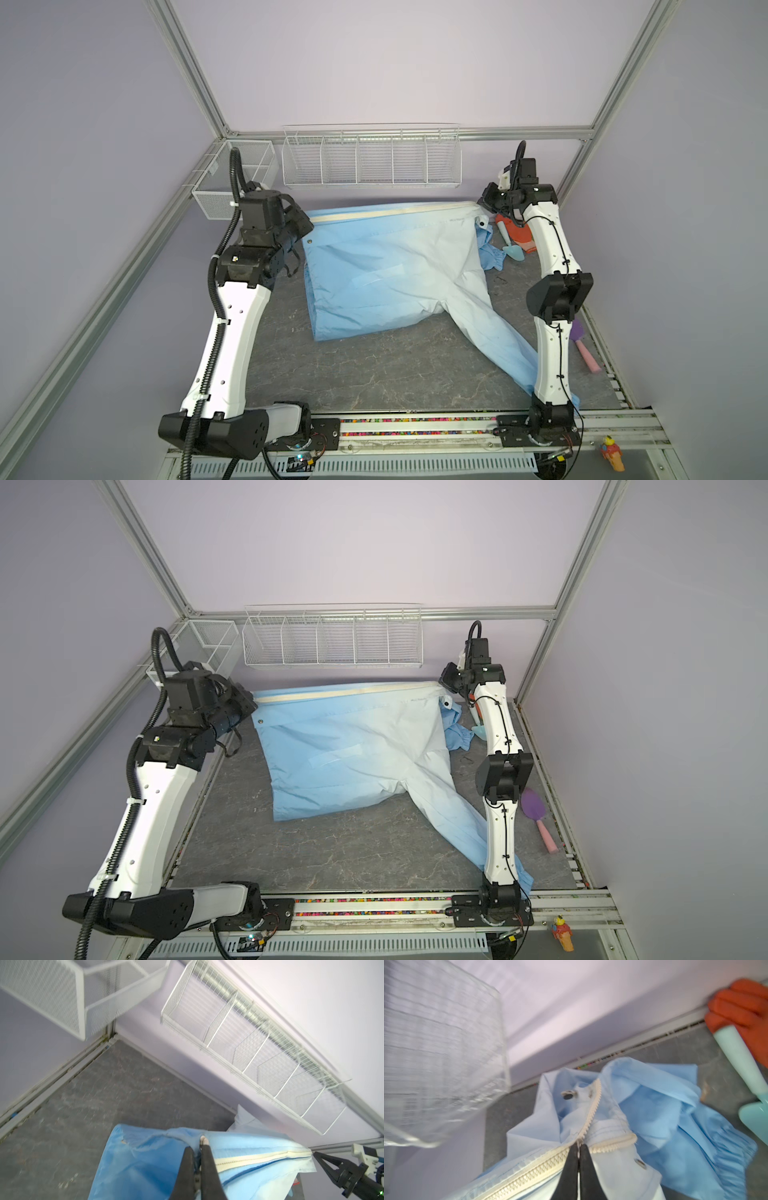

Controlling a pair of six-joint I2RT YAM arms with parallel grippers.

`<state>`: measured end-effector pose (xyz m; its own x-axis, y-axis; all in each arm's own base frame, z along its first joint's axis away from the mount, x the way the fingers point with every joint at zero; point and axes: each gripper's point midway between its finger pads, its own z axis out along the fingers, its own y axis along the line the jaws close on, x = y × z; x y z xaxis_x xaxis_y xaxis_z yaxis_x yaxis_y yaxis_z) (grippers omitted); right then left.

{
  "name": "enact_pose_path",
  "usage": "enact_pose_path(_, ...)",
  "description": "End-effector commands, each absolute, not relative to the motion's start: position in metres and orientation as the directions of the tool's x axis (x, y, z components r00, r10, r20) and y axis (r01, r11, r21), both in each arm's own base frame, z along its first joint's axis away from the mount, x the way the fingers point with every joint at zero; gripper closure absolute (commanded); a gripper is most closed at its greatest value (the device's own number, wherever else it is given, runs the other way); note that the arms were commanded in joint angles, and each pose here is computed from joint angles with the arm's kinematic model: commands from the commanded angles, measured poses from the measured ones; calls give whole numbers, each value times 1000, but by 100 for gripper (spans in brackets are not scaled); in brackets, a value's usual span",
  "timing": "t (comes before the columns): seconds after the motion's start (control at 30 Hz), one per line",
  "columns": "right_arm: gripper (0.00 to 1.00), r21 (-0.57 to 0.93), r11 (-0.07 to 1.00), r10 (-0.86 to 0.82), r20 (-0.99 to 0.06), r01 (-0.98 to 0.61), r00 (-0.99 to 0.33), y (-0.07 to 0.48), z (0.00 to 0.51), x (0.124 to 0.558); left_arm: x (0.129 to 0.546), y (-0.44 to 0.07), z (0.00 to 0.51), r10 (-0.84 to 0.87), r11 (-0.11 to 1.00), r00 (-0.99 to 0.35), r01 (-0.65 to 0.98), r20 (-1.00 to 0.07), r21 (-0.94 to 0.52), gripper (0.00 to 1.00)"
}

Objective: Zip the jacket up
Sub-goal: 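Lift the jacket with both grippers, drawing the slider up to the collar, then lower the zipped jacket flat onto the table with both grippers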

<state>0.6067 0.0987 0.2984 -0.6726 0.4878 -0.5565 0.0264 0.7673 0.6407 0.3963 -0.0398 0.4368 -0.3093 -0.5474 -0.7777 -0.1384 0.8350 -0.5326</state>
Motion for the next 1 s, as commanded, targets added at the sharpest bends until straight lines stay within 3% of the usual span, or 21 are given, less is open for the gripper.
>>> enact_pose_path(0.0, 93, 667, 666, 594, -745, -333, -305, 76, 492, 588, 391, -19, 525, -533, 846, -102, -34, -840, -533, 100)
enact_pose_path(0.1, 93, 600, 655, 590, -786, -460, -185, 77, 547, 562, 393, -23, 545, -536, 841, -91, 37, -839, -540, 100)
enact_pose_path(0.2, 93, 584, 673, 557, -804, -454, -207, 75, 543, 553, 393, -24, 522, -542, 834, -153, 20, -826, -551, 100)
enact_pose_path(0.37, 93, 618, 756, 466, -741, -218, -484, 75, 417, 539, 375, -19, 417, -591, 803, -297, -128, -750, -582, 100)
enact_pose_path(0.5, 93, 524, 851, 430, -651, 41, -626, 49, 283, 498, 355, -4, 332, -625, 779, -381, -252, -682, -574, 100)
enact_pose_path(0.6, 93, 440, 880, 422, -556, 177, -716, 24, 210, 476, 347, 3, 301, -637, 770, -404, -295, -656, -566, 100)
enact_pose_path(0.7, 93, 397, 887, 426, -501, 237, -753, 9, 175, 468, 345, 4, 279, -636, 771, -437, -317, -636, -553, 100)
enact_pose_path(0.87, 91, 449, 877, 396, -474, 171, -786, 24, 174, 471, 344, -2, 251, -624, 778, -498, -321, -602, -540, 99)
enact_pose_path(0.9, 68, 453, 875, 391, -451, 172, -802, 26, 175, 468, 341, 0, 247, -619, 782, -510, -333, -596, -527, 76)
enact_pose_path(0.93, 45, 453, 874, 389, -440, 173, -809, 28, 176, 467, 339, 0, 244, -615, 786, -522, -343, -591, -514, 61)
enact_pose_path(0.97, 11, 448, 875, 392, -439, 181, -809, 26, 178, 463, 336, 1, 243, -605, 794, -530, -346, -594, -500, 50)
